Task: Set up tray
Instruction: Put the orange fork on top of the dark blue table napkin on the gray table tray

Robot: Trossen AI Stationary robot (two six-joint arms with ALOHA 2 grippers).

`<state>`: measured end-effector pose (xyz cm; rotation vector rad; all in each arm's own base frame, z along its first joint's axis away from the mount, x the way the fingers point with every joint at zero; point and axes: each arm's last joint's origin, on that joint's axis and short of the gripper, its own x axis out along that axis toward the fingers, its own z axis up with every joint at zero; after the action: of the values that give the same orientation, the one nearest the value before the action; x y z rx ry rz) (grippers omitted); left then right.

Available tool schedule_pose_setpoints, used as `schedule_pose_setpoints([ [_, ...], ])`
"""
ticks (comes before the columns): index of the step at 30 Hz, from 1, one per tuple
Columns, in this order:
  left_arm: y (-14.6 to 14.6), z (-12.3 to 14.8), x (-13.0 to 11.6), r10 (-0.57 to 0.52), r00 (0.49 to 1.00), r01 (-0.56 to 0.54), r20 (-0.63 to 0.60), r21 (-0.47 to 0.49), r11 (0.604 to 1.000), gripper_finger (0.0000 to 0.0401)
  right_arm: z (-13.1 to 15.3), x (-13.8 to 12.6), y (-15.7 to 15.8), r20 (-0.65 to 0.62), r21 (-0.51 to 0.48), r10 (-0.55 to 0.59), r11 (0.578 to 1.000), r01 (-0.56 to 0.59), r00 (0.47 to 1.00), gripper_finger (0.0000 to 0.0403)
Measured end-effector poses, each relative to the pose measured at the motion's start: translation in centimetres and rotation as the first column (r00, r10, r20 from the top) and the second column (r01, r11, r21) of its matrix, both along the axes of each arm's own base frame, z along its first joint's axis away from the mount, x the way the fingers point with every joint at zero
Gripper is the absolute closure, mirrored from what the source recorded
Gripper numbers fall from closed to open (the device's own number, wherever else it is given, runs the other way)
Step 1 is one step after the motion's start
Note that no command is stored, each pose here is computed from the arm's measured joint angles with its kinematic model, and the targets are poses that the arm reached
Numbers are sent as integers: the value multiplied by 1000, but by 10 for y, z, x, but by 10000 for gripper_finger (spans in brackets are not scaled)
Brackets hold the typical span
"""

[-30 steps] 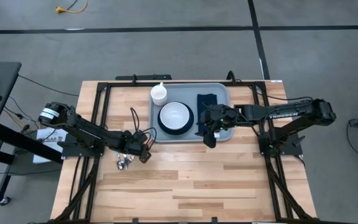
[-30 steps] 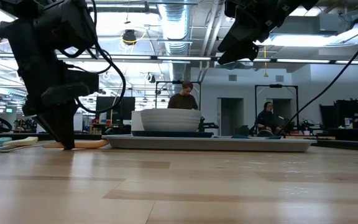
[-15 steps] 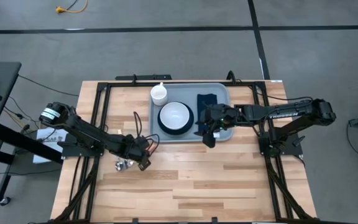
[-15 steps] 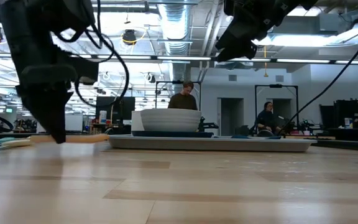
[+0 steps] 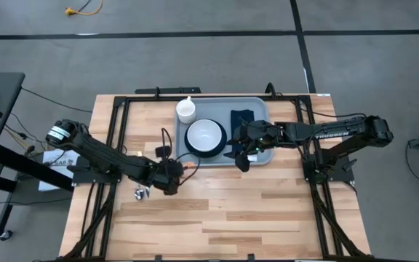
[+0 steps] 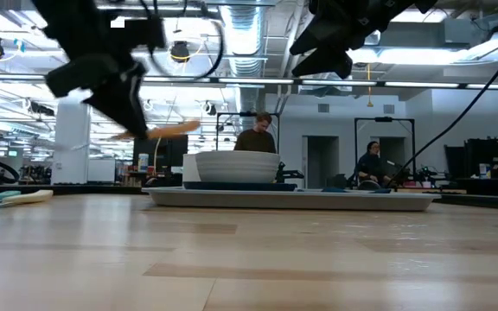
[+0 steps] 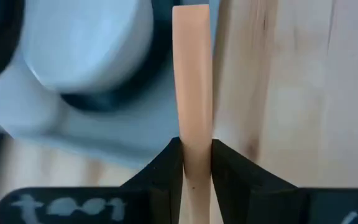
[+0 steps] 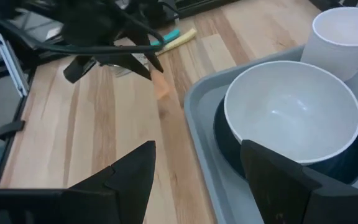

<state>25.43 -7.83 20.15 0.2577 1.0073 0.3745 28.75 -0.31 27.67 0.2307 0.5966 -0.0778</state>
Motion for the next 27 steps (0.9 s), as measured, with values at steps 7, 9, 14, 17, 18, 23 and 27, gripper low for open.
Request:
schedule_pose_setpoints([
  [7, -3, 32, 15, -197, 980, 199, -34, 209, 957, 342, 0, 0, 1, -2, 23, -13, 1000, 13, 1000, 172],
  [9, -4, 39, 19, -192, 981, 187, -3, 237, 953, 342, 0, 0, 3, -1, 5, 7, 1000, -7, 1000, 172],
  [14, -3, 48, 27, -176, 981, 152, 84, 241, 959, 342, 0, -1, 19, -13, -170, 103, 980, -103, 995, 172],
  [17, -4, 50, 29, -196, 976, 165, 97, 261, 951, 342, 2, -1, 29, 2, -250, 78, 965, -75, 997, 172],
  [18, -4, 51, 30, -203, 974, 171, 99, 266, 949, 342, 3, 0, 31, 17, -253, 67, 965, -60, 998, 172],
  [23, -5, 54, 33, -238, 965, 197, 113, 289, 937, 342, 8, 2, 35, 98, -115, -26, 993, 38, 995, 172],
  [27, -5, 55, 34, -245, 962, 197, 122, 313, 929, 342, 10, 4, 33, 133, 19, -114, 994, 112, 985, 172],
])
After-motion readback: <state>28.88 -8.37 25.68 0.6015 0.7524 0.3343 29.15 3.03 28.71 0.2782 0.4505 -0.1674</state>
